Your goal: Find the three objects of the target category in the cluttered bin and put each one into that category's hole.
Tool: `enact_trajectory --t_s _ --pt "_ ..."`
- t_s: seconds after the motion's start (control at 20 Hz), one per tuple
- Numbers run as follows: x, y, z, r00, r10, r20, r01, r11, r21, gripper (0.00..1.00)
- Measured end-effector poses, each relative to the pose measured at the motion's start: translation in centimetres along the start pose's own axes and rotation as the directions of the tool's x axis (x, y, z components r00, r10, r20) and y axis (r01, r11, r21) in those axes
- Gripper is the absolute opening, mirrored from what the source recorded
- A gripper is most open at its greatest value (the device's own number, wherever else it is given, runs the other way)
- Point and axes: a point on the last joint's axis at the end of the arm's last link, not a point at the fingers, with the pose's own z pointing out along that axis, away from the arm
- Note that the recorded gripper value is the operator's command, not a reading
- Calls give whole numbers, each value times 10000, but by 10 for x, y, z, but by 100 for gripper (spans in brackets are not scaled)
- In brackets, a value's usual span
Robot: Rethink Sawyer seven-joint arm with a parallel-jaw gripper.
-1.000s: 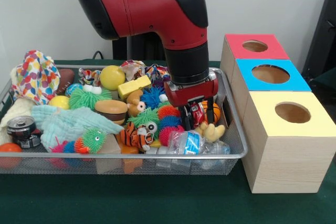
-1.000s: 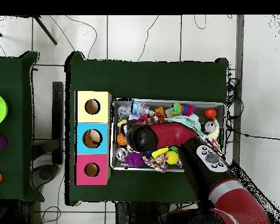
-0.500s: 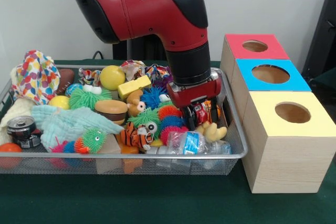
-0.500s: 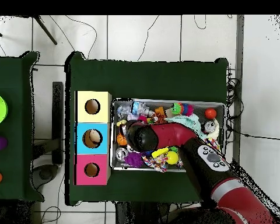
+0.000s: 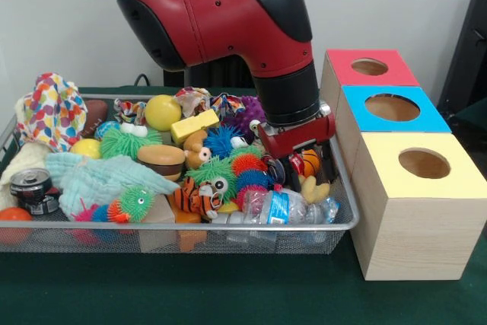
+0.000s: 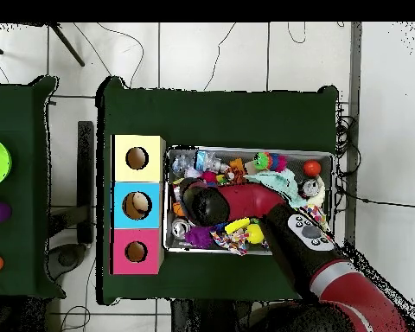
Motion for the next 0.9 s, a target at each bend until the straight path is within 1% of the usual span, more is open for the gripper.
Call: enact_trajectory --t_s 0.05,0.35,0.9 --pt "-1 2 1 10000 -3 59 4 10000 -67 100" --pt "2 0 2 9998 128 178 -126 9998 -145 100" --pt "3 0 2 9996 134 248 -130 9998 -132 100"
